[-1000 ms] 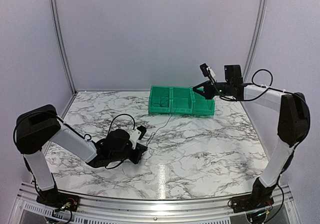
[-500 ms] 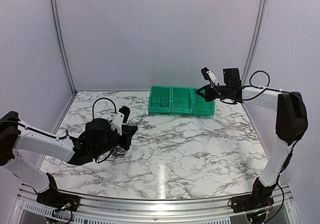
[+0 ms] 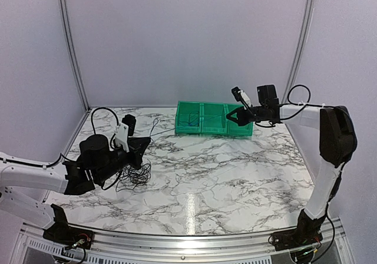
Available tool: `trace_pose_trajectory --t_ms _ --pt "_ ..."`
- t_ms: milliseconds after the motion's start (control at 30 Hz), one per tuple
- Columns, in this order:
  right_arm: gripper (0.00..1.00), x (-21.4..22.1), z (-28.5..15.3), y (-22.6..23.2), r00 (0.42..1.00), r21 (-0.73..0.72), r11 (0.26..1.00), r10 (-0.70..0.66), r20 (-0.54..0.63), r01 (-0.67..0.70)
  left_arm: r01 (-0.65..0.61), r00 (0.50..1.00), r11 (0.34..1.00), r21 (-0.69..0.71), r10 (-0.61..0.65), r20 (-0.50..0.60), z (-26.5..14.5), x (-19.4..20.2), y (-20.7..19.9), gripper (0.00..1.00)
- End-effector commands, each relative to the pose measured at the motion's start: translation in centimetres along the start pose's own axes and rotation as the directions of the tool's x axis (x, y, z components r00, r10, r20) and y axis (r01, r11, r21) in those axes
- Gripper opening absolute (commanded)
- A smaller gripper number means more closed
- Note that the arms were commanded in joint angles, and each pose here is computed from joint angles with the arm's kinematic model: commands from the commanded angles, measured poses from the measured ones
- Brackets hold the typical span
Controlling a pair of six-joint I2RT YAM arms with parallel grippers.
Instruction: Untangle the cables
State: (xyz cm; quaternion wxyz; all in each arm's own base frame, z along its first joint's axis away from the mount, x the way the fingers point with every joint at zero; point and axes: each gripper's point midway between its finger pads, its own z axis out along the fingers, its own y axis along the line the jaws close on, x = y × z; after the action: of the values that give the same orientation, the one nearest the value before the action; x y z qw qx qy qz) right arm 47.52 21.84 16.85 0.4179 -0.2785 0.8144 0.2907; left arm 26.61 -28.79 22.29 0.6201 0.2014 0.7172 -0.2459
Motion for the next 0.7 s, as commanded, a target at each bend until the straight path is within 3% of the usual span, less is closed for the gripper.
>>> trace_pose_trajectory --t_ms 0,200,333,433,667 --pt "0.02 -3.2 -1.6 0.9 0.997 -0.054 0.998 -0.021 0.077 0.025 -0.024 1.000 0.999 -0.049 0.023 -0.009 1.2 -1.2 0.3 0.00" --pt "0.33 -4.8 -2.8 5.2 0.998 -0.246 0.969 -0.016 0.063 0.031 0.099 0.993 0.994 -0.038 -0.101 -0.066 5.9 -4.7 -1.1 0.00" --pt "0.53 -7.0 -5.0 5.7 0.996 -0.211 0.976 -0.044 0.077 0.060 0.147 0.981 0.989 -0.029 -0.150 -0.126 9.3 -6.9 -1.8 0.00" --pt "0.62 -8.1 -7.5 5.9 0.990 -0.155 0.981 -0.102 0.098 0.116 0.178 0.973 0.983 -0.052 -0.183 -0.142 11.4 -8.6 -1.4 0.00" --pt "0.63 -5.3 -12.1 6.7 0.966 0.024 0.972 -0.235 0.104 0.234 0.235 0.960 0.972 -0.012 -0.234 -0.154 16.0 -11.6 -1.4 0.00"
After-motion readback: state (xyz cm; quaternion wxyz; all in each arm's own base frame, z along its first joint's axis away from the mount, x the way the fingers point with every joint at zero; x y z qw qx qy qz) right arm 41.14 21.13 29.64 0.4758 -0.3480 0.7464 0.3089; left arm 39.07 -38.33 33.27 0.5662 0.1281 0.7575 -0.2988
